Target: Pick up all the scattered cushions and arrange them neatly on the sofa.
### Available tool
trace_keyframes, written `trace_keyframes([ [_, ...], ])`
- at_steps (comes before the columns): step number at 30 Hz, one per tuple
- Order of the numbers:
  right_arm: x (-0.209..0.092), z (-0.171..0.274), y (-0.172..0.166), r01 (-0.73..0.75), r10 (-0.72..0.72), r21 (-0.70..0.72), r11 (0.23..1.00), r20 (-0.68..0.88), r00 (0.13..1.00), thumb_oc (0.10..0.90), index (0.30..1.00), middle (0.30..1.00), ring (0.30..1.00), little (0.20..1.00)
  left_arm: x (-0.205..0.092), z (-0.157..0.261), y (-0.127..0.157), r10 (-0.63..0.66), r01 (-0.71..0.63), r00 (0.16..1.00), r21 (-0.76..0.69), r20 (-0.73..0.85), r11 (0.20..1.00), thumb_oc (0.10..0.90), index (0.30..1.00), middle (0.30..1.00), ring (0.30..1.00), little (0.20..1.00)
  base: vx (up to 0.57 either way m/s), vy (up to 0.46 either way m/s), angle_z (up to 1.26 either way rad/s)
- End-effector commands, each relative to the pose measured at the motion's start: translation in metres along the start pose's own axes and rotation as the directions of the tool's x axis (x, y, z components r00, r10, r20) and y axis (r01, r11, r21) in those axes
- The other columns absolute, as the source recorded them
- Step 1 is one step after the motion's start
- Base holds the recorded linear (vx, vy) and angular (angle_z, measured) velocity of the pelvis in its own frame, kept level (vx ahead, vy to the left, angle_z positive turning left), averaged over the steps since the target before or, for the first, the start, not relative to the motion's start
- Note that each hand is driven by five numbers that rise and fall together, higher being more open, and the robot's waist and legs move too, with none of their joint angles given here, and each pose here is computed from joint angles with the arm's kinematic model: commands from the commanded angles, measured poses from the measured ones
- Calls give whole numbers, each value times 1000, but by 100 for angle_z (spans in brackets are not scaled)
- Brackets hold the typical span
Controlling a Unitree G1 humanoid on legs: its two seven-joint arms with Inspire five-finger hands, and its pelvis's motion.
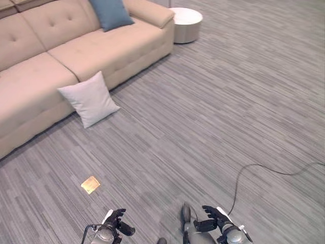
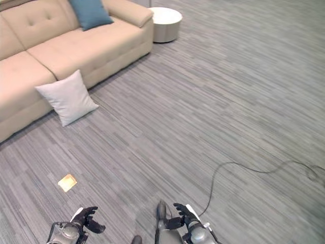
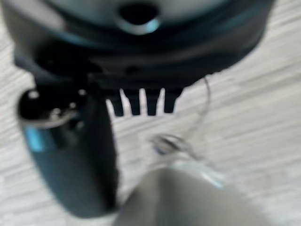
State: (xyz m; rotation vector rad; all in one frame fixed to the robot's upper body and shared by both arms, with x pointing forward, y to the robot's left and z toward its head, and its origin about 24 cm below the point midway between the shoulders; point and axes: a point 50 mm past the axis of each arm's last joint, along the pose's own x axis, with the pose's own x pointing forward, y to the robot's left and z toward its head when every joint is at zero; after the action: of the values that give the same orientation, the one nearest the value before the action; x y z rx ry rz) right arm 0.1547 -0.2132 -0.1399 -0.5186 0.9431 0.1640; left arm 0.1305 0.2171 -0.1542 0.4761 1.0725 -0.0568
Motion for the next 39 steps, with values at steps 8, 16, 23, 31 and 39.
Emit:
trace_keyframes([
  [8, -5, -24, -4, -5, -4, -99, 995, -98, 995, 800, 900, 900, 900, 900, -2, -7, -10, -34, 26, 999, -258, -26, 966, 800, 900, 900, 900, 900, 530, -314, 98],
  [16, 3, 1, -25, 47, -54, -182, 982, -31, 998, 800, 900, 900, 900, 900, -16, -63, -5, -28, -43, 978, -329, -209, 943, 800, 900, 900, 900, 900, 677, 73, -28],
  [23, -1, -9, 0, -21, 16, -116, 993, -46, 999, 800, 900, 900, 900, 900, -20, -77, 16, 59, -214, 960, -580, -275, 786, 800, 900, 900, 900, 900, 636, 328, 7],
  [31, -11, -46, 6, -50, 25, -134, 990, -184, 983, 800, 900, 900, 900, 900, -7, -38, 26, 115, -186, 979, -523, -165, 832, 800, 900, 900, 900, 900, 547, -93, 147],
  [39, -9, -42, -7, 30, -46, -103, 994, -156, 987, 800, 900, 900, 900, 900, -2, -18, 20, 97, -135, 988, -369, -118, 919, 800, 900, 900, 900, 900, 293, -119, 130],
])
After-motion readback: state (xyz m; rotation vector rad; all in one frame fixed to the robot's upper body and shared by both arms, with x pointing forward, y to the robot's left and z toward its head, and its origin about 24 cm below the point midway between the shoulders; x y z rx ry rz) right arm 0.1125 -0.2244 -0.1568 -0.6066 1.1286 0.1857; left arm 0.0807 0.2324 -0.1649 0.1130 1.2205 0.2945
